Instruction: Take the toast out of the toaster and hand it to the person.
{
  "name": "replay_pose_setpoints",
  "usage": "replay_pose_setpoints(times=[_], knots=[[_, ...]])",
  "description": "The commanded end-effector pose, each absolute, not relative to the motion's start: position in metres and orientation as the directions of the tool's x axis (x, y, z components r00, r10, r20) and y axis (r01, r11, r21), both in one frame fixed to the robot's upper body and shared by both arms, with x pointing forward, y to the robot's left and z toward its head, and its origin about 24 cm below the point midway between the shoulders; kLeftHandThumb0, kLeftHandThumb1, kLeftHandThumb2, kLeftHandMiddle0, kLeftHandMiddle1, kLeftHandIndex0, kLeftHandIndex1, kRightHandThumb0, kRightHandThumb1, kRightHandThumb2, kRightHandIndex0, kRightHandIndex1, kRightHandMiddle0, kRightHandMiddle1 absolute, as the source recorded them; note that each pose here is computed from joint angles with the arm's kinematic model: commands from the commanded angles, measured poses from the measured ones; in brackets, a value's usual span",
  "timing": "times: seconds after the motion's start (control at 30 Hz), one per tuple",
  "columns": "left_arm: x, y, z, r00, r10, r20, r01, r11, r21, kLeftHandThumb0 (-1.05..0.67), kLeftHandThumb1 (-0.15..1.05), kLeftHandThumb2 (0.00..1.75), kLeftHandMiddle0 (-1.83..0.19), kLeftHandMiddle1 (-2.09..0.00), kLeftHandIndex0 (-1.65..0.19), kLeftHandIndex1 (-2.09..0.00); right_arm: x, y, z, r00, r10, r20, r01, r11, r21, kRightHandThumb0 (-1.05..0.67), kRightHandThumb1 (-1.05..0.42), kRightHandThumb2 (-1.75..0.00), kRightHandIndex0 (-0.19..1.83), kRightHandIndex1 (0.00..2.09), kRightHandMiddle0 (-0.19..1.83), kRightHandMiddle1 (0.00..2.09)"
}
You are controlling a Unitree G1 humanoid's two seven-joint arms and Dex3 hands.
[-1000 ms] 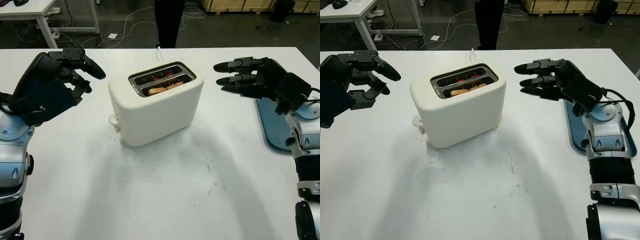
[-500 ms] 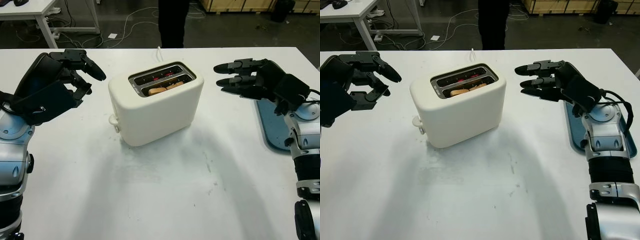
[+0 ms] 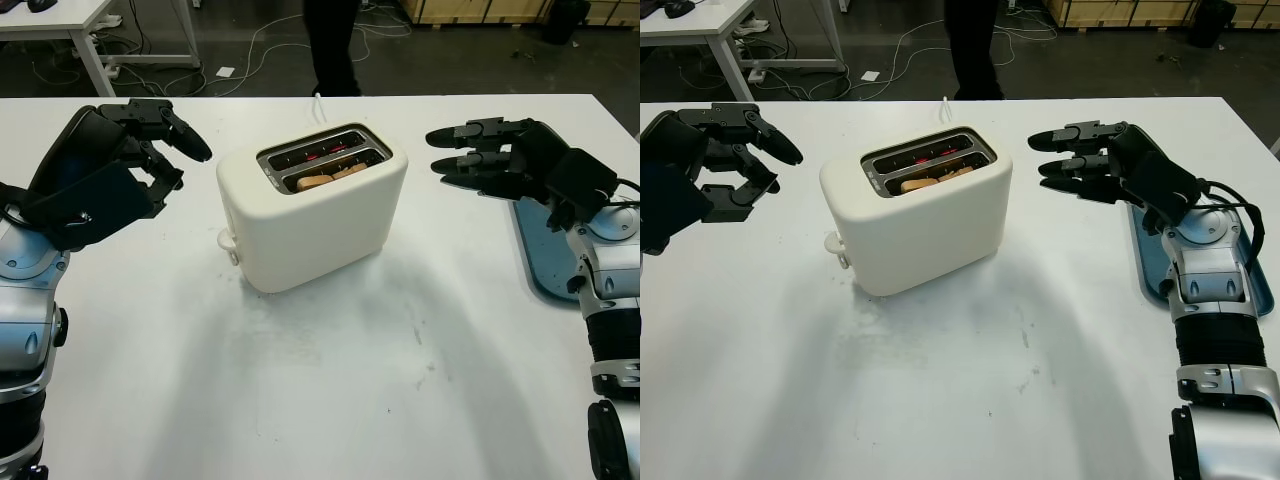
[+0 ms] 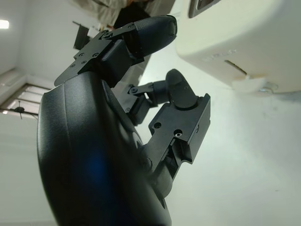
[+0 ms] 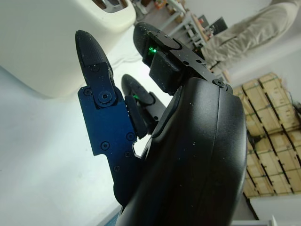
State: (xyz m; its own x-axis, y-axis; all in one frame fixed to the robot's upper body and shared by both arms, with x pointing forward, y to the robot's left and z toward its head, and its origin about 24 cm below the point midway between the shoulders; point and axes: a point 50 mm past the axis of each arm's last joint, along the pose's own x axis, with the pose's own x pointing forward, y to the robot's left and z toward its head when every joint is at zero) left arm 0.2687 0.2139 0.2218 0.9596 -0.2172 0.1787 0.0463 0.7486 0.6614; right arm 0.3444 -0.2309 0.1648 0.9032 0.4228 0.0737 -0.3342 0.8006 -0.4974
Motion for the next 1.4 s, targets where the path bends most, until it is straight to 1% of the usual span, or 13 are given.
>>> replay_pose_setpoints(times=[0.0,0.4,0.7,0.93,1.13,1.23,1.37], knots=[[0.2692,0.2119,0.2256,0.954,-0.228,0.195,0.042,0.746,0.665,0.32,0.56,0.86,-0.76,-1.25,-0.71,-1.05,0.3442,-0.2300,0.1711,0.899,0.426,0.101,-0.320,0.797,-0.513,-0.53,-0.81,0.00,0.89,0.00,0.80,0.00],[0.2697,0.2123,0.2262,0.954,-0.231,0.191,0.046,0.743,0.667,0.33,0.57,0.85,-0.75,-1.26,-0.70,-1.06,0.3459,-0.2288,0.1704,0.898,0.429,0.096,-0.330,0.802,-0.497,-0.51,-0.81,0.00,0.86,0.00,0.78,0.00],[0.2724,0.2127,0.2261,0.958,-0.224,0.180,0.051,0.748,0.662,0.37,0.60,0.81,-0.73,-1.26,-0.69,-1.06,0.3471,-0.2282,0.1688,0.899,0.426,0.099,-0.326,0.805,-0.496,-0.51,-0.80,0.00,0.87,0.01,0.80,0.01],[0.2733,0.2125,0.2263,0.960,-0.225,0.167,0.057,0.739,0.671,0.32,0.58,0.80,-0.74,-1.26,-0.69,-1.06,0.3473,-0.2287,0.1683,0.900,0.425,0.092,-0.322,0.794,-0.516,-0.55,-0.81,0.00,0.87,0.01,0.79,0.00],[0.2738,0.2130,0.2258,0.960,-0.226,0.166,0.059,0.741,0.669,0.31,0.54,0.86,-0.75,-1.27,-0.70,-1.06,0.3487,-0.2289,0.1663,0.900,0.427,0.093,-0.326,0.797,-0.509,-0.56,-0.81,0.00,0.88,0.01,0.80,0.00],[0.2744,0.2134,0.2250,0.959,-0.227,0.169,0.059,0.746,0.663,0.32,0.53,0.87,-0.75,-1.27,-0.70,-1.06,0.3481,-0.2293,0.1663,0.901,0.425,0.089,-0.320,0.788,-0.526,-0.57,-0.82,0.00,0.88,0.00,0.79,0.00],[0.2748,0.2139,0.2238,0.958,-0.224,0.182,0.051,0.751,0.658,0.30,0.48,0.94,-0.77,-1.28,-0.72,-1.08,0.3489,-0.2286,0.1652,0.896,0.434,0.097,-0.328,0.793,-0.514,-0.56,-0.82,0.00,0.88,0.01,0.80,0.00]])
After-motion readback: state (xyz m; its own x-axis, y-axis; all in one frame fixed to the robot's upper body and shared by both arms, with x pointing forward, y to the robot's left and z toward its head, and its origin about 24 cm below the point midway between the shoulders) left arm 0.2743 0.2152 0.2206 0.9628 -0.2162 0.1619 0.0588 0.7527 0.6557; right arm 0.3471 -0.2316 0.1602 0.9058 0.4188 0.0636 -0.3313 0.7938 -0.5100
